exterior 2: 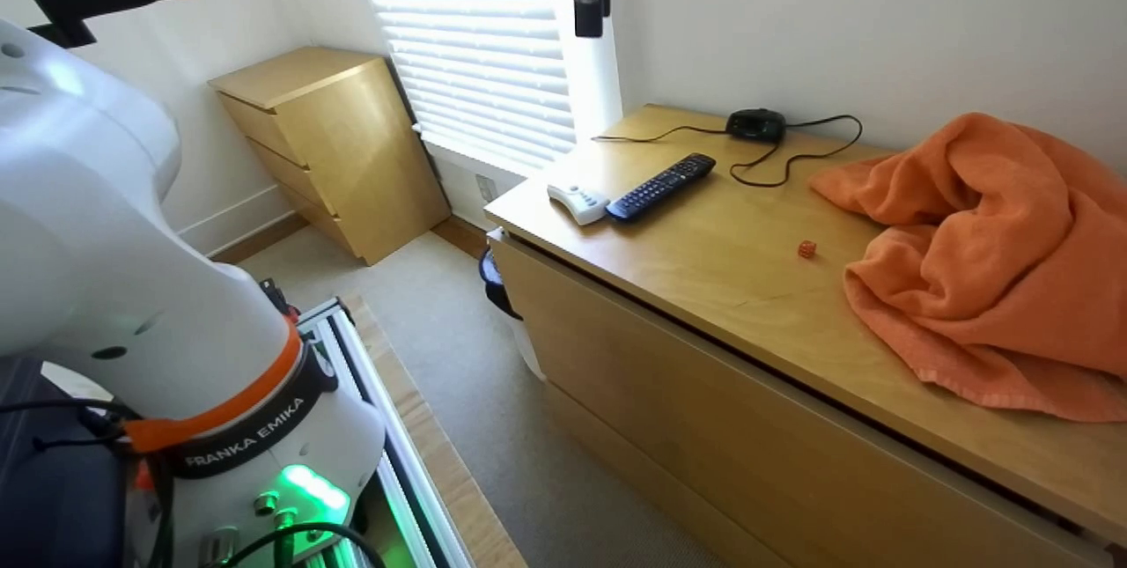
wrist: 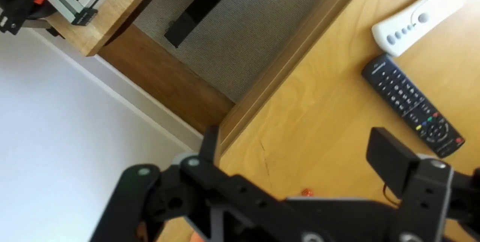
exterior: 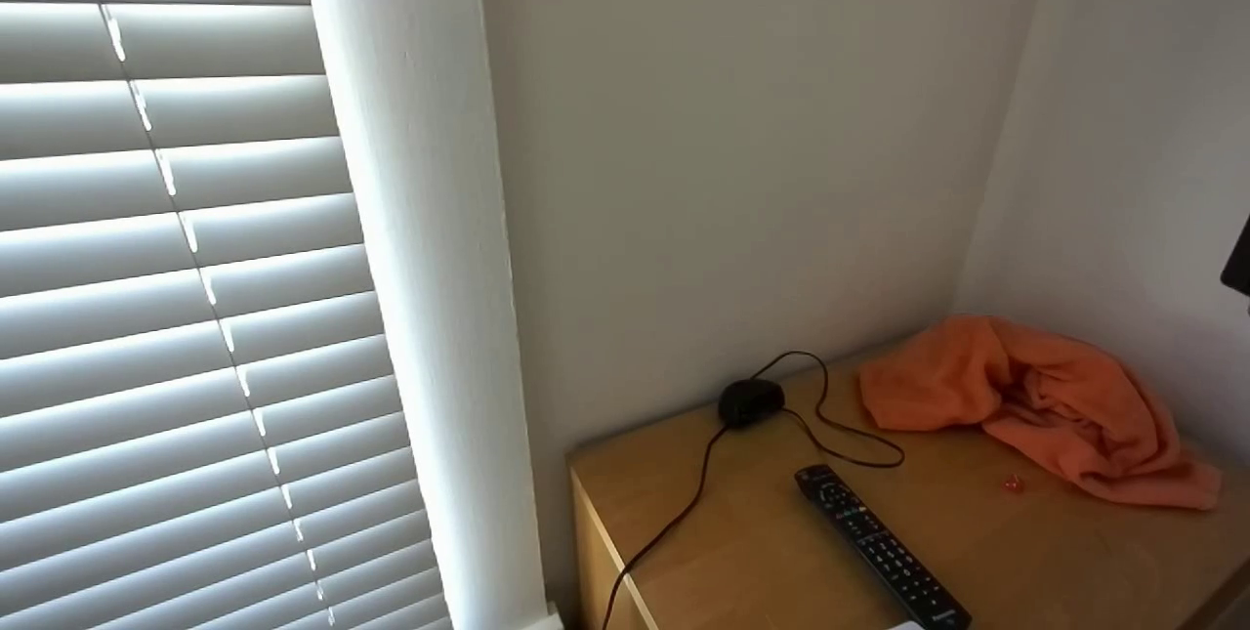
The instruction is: Turn the dice over
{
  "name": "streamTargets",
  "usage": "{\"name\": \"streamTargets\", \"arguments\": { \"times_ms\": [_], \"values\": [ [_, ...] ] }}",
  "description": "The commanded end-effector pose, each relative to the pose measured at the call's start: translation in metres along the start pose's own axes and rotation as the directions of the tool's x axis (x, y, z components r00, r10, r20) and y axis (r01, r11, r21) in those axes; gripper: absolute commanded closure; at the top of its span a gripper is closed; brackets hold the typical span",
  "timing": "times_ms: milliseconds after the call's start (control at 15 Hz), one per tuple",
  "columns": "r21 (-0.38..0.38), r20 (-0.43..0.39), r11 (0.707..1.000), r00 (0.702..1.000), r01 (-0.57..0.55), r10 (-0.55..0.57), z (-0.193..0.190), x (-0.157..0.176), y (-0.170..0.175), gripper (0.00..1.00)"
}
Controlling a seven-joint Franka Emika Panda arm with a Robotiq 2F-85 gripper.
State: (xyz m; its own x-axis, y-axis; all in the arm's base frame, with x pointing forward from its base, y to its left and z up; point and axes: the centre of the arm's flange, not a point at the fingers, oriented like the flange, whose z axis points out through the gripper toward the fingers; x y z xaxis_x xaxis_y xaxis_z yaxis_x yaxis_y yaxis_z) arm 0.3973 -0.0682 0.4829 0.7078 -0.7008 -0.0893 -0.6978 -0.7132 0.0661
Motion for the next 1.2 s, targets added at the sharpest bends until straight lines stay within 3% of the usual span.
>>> {"name": "streamTargets", "arguments": {
  "times_ms": [0,333,400,800,1133],
  "values": [
    [0.098,0.002,0.980,0.985,-0.174,0.174,0.039,0.033,0.021,0.00],
    [0.194,0.069,0.919,0.939,-0.343,0.336,0.074,0.067,0.049,0.00],
    [0.163,0.037,0.943,0.957,-0.291,0.289,0.060,0.060,0.043,0.00],
    [0.163,0.037,0.943,0.957,-0.289,0.287,0.062,0.062,0.041,0.00],
    [0.138,0.057,0.827,0.838,-0.545,0.543,0.097,0.132,0.046,0.00]
  ]
}}
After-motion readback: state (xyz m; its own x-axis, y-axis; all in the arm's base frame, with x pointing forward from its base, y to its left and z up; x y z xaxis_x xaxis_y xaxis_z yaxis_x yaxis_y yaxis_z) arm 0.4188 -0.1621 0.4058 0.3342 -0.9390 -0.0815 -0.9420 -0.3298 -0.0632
